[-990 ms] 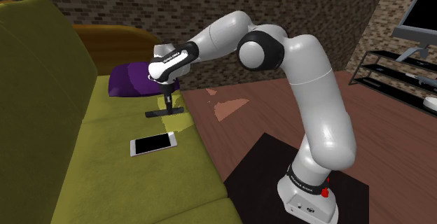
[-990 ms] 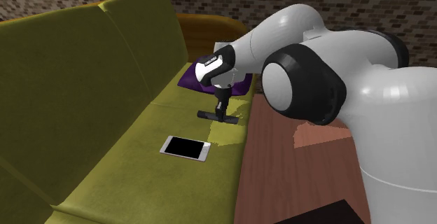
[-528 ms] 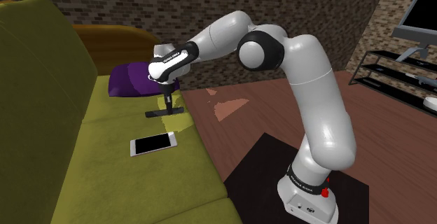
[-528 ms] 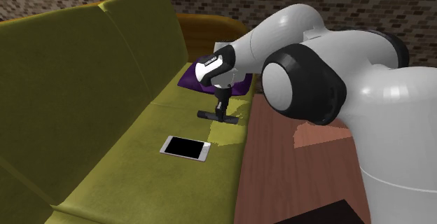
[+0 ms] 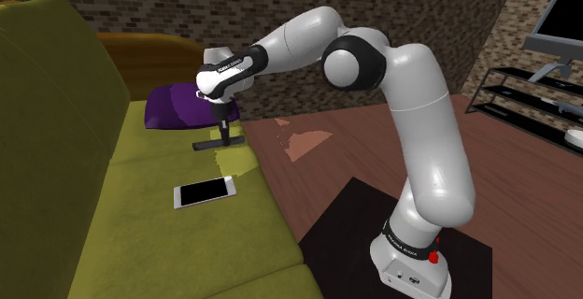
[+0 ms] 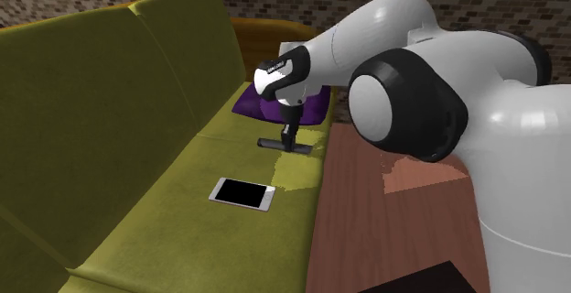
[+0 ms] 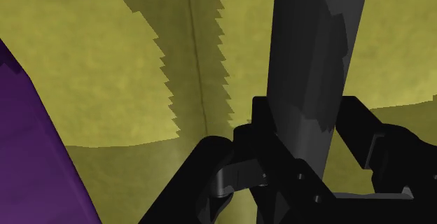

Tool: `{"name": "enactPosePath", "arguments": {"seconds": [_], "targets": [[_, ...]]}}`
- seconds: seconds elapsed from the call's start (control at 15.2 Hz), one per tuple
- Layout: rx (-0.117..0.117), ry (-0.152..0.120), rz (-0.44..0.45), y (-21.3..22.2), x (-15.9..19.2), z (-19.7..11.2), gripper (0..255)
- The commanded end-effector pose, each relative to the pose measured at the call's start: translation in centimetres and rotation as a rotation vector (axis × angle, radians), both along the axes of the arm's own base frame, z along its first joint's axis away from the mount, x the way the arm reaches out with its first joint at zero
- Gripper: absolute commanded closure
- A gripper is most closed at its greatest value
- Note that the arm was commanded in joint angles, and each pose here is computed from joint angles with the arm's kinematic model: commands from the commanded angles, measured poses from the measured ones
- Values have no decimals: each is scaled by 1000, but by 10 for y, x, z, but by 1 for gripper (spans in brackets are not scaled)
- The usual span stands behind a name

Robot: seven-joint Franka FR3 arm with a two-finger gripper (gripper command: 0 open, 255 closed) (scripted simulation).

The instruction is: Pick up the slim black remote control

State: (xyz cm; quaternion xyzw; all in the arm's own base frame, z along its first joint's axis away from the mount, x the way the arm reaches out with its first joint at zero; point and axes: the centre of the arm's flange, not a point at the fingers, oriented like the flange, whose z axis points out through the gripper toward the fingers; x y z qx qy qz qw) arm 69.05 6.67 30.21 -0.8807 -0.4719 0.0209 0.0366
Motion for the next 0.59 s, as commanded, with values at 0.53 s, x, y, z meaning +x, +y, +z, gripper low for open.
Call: {"name": "enactPosePath", "arguments": {"seconds": [0.53], "targets": [[0, 0, 0, 0, -1, 43, 255]]}}
